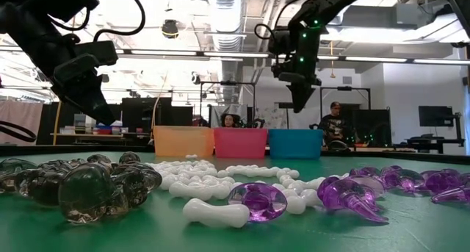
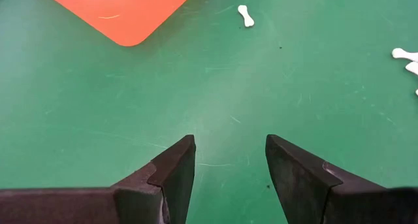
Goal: Sort Halloween decoration
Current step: Put the white bone toy into the blue bin
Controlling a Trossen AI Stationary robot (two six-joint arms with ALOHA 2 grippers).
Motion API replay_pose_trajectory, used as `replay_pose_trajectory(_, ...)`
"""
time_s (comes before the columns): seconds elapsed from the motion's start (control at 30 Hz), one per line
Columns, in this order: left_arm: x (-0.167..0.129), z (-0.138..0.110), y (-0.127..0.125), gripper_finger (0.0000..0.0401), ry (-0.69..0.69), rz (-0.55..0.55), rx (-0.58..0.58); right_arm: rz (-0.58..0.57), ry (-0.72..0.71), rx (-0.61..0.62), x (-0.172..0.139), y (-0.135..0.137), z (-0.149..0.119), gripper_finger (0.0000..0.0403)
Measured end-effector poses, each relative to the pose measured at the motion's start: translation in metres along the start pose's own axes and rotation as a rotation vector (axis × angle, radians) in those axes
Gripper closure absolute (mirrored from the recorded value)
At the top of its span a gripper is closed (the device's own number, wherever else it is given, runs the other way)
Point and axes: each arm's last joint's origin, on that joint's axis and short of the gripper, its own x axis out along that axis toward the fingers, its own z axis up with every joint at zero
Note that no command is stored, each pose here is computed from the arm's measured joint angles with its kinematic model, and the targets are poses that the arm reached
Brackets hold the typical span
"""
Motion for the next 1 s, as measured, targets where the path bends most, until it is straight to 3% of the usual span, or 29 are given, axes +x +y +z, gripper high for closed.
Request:
replay_pose_trajectory(0.2, 0.000, 0.000, 0.000, 0.0222, -0.001, 0.002, 0.000, 0.016, -0.003, -0.029, -0.001, 0.007, 0.001, 0.0285)
replay_pose_trajectory(0.3, 0.000, 0.000, 0.000, 0.0222, -0.001, 0.002, 0.000, 0.113, -0.027, -0.095, -0.003, 0.020, 0.002, 0.0273)
replay_pose_trajectory(0.43, 0.000, 0.000, 0.000, 0.0222, -0.001, 0.001, 0.000, 0.224, -0.075, -0.167, -0.008, 0.055, 0.006, 0.0267)
replay_pose_trajectory(0.63, 0.000, 0.000, 0.000, 0.0222, -0.001, 0.001, 0.000, 0.309, -0.164, -0.326, -0.025, 0.131, 0.003, 0.0266)
replay_pose_trajectory(1.0, 0.000, 0.000, 0.000, 0.0222, -0.001, 0.000, 0.000, 0.317, -0.369, -0.089, -0.065, 0.241, -0.022, 0.0266)
